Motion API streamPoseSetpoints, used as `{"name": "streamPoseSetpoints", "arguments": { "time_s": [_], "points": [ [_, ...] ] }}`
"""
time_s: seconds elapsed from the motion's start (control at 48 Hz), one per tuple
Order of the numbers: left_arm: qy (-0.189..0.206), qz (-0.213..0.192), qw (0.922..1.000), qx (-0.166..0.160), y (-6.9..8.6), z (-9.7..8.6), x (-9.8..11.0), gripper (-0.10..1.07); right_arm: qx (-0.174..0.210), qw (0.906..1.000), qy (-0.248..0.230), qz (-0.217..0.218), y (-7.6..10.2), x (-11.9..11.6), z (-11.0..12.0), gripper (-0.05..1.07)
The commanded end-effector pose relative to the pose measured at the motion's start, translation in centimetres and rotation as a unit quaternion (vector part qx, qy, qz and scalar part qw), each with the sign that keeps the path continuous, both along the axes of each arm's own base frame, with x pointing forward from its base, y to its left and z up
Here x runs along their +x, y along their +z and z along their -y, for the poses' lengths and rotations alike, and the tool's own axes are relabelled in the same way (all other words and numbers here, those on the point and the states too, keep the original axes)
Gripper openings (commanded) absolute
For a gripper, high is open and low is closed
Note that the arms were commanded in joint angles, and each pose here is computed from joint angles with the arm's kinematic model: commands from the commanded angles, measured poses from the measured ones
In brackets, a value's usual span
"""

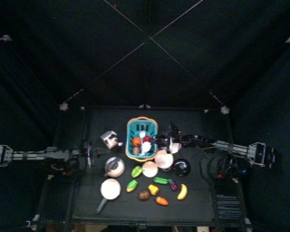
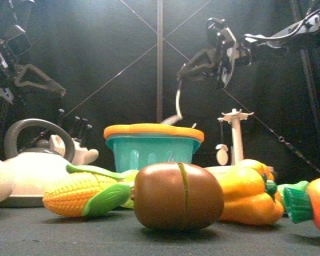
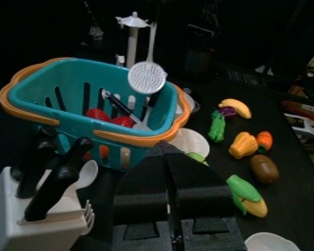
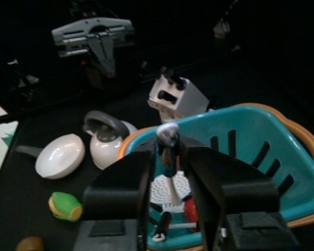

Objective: Place strainer into basket

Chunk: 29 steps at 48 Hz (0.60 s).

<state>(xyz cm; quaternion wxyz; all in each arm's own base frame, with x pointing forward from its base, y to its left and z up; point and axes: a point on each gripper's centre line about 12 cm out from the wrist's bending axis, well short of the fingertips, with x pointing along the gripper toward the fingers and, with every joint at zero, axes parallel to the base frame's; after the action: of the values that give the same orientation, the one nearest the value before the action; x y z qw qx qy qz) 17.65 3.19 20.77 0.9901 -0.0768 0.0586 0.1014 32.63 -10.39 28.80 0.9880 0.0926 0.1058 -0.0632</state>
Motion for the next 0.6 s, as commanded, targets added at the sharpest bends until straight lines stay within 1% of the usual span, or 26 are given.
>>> {"name": "streamPoseSetpoints", "arguments": {
  "time_s": [0.0,0.104,0.229,0.438,0.583],
  "points": [
    [0.002,0.01,0.9999,0.003,0.7,-0.1,0.3,-0.02,0.0,1.0,0.0,0.009,0.6,0.8,0.4,0.76],
    [0.002,0.011,0.9999,0.002,0.7,-0.1,0.3,-0.02,0.005,1.0,0.0,0.0,0.0,1.2,0.6,0.87],
    [0.002,0.009,1.0,0.001,0.6,-0.1,0.3,-0.02,0.004,1.0,0.0,0.0,0.0,1.2,0.6,0.94],
    [0.002,0.01,0.9999,0.001,0.6,-0.1,0.3,-0.02,-0.002,1.0,0.002,0.006,0.4,0.5,0.2,0.95],
    [0.002,0.01,0.9999,0.001,0.6,-0.1,0.2,-0.02,-0.011,0.9999,-0.002,0.013,1.1,-0.9,-0.2,0.95]
  ]
}}
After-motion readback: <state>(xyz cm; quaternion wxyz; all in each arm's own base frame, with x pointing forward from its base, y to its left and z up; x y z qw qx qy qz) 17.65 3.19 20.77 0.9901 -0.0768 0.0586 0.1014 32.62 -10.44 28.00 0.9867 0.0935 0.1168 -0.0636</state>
